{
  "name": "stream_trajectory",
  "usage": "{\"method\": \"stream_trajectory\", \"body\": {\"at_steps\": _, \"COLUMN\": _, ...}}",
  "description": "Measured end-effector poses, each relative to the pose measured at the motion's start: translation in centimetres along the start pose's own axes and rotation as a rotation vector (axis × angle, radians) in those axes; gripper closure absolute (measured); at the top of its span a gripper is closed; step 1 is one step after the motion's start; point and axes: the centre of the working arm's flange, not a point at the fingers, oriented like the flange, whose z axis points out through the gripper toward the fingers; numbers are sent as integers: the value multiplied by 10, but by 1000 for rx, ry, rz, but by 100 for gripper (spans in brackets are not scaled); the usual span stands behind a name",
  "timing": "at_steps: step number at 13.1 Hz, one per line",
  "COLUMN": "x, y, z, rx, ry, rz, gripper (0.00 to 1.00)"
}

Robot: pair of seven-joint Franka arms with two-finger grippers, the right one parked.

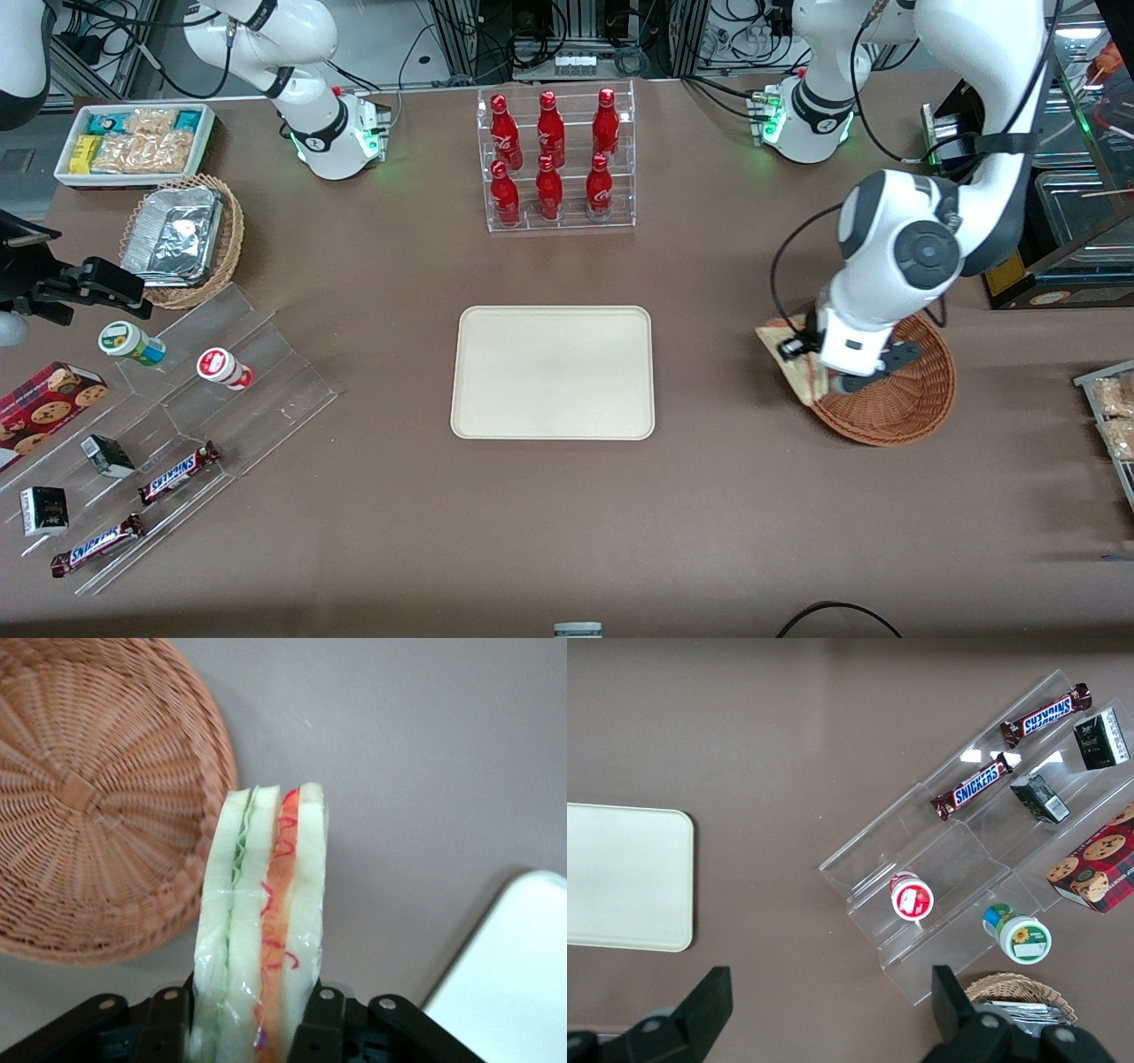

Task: Place sandwich from basket to tray
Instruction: 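Lift the sandwich out of the basket and carry it to the tray, then lower the sandwich onto the tray and open the left gripper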

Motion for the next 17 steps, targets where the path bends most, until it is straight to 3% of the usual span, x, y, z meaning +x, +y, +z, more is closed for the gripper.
{"method": "stream_trajectory", "body": {"at_steps": 5, "x": -43, "y": 75, "z": 13, "rx": 49, "ry": -25, "rz": 180, "gripper": 62}}
{"method": "stream_trajectory", "body": {"at_steps": 10, "x": -115, "y": 193, "z": 65, "rx": 17, "ry": -39, "rz": 419, "gripper": 62}}
{"method": "stream_trajectory", "body": {"at_steps": 12, "x": -140, "y": 221, "z": 87, "rx": 32, "ry": -38, "rz": 484, "gripper": 62}}
{"method": "stream_trajectory", "body": {"at_steps": 17, "x": -126, "y": 224, "z": 117, "rx": 24, "ry": -21, "rz": 466, "gripper": 62}}
